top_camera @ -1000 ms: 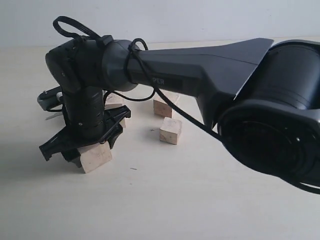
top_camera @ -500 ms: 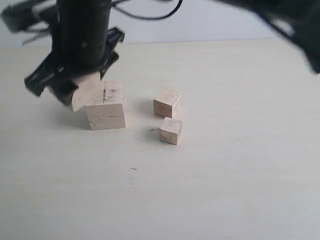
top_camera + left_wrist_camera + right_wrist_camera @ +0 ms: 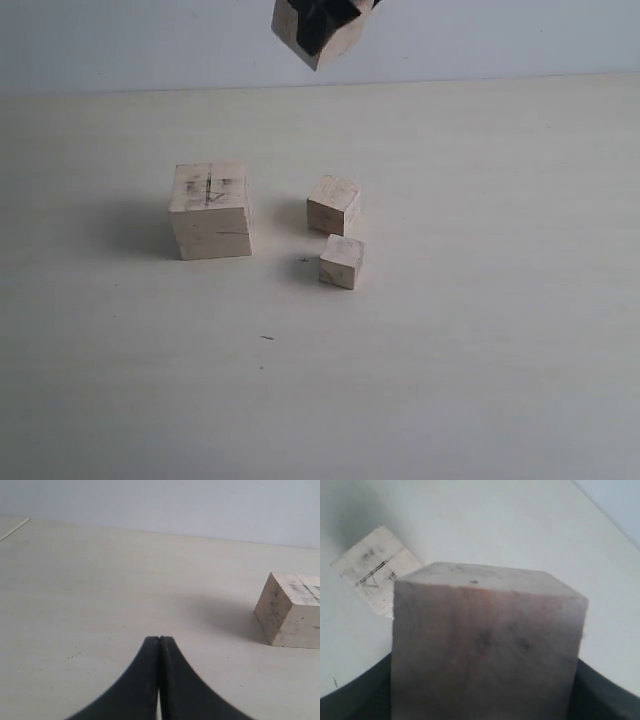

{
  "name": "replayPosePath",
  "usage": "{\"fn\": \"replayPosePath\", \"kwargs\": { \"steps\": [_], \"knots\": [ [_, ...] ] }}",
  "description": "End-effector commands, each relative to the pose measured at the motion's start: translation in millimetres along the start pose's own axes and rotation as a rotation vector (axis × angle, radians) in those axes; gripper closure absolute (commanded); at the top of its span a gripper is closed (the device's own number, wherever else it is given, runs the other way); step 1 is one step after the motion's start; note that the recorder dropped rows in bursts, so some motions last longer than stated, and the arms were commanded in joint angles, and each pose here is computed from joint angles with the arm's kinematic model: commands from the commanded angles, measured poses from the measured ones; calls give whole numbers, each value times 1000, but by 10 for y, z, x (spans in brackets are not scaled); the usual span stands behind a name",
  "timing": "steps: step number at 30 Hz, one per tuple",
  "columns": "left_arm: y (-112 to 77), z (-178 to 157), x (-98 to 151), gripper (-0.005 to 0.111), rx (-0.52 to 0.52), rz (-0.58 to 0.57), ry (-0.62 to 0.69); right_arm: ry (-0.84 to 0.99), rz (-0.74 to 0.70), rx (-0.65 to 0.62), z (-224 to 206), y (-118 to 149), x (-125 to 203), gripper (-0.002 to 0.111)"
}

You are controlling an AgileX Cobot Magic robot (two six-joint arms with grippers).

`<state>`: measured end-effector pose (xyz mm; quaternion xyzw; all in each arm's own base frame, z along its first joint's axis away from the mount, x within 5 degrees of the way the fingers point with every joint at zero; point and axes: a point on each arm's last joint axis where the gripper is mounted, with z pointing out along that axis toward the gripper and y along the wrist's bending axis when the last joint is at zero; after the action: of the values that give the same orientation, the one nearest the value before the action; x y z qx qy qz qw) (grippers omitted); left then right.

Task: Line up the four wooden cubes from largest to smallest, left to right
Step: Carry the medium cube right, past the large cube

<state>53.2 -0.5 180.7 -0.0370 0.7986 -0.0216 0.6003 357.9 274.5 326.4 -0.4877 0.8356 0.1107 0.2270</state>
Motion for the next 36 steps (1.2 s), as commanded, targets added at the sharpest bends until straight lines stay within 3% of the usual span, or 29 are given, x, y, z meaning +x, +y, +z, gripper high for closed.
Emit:
{"fn": "replayPosePath", "kwargs": {
  "steps": [1,5,12,21,29,36],
  "knots": [
    [-2,-1,-4,107,5,3,-14,-35,-190,-158,430,-167,80,108],
    [-2,-1,-4,107,5,3,-14,54,-345,-204,821,-289,254,108],
    [-2,-1,-4,107,5,3,-14,96,-383,-240,1253,-323,377,108],
    [-2,-1,-4,107,5,3,-14,-63,-538,-264,1390,-293,293,108],
    [-2,-1,-4,107,5,3,-14,-116,-447,-237,1886,-357,383,108],
    [-2,-1,-4,107,5,3,-14,100,-487,-354,1787,-548,725,108]
  ]
}}
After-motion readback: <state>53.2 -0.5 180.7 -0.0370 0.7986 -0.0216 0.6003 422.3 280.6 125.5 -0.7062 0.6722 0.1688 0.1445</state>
